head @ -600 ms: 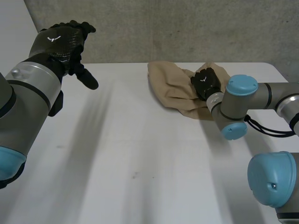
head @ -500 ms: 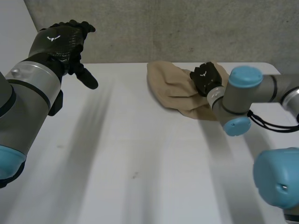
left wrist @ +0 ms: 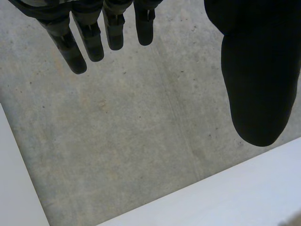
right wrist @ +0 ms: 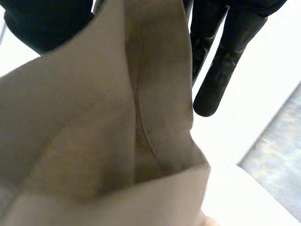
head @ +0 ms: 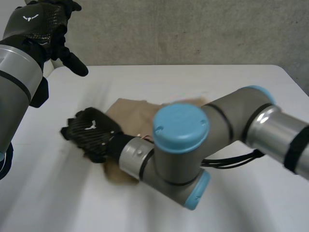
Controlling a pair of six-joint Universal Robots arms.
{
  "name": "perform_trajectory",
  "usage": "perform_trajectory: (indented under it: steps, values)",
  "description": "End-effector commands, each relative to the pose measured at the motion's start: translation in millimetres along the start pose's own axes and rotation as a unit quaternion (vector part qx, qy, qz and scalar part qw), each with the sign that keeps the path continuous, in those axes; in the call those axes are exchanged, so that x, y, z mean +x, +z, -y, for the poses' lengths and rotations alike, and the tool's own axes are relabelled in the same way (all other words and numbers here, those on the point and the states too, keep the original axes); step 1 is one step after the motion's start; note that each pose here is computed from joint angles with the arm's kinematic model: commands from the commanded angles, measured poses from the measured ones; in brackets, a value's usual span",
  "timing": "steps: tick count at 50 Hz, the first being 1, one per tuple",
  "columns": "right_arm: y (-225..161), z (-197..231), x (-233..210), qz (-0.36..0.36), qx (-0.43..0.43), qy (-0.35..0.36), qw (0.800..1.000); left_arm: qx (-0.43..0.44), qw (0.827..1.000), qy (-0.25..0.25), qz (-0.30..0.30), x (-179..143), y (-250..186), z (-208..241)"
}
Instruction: Fold the shorts.
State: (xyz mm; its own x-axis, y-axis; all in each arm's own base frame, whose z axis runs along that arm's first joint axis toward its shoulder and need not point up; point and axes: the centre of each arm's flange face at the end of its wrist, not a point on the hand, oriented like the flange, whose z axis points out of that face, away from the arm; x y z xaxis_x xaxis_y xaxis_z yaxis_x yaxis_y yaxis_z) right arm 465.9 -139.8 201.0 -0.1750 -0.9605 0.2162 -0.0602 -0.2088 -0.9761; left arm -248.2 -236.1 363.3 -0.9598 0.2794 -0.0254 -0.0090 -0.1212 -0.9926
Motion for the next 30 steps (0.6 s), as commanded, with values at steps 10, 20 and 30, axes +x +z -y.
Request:
perform_trajectory:
  steps: [10, 20, 30]
  values:
    - [2.4, 9.6, 5.5, -0.008, -0.03, 0.055, 0.998, -0.002, 1.0, 0.002, 0.006, -3.4, 1.8, -1.1]
    - [-56.1, 36.0, 87.2, -0.105, -0.135, 0.029, 0.985, -0.051, 0.999, 0.008, 0.004, -2.4, -4.4, -25.2]
    - [-102.6, 4.6, 139.1, -0.208, -0.271, -0.049, 0.939, -0.192, 0.98, 0.032, -0.036, 15.1, -52.6, -99.4]
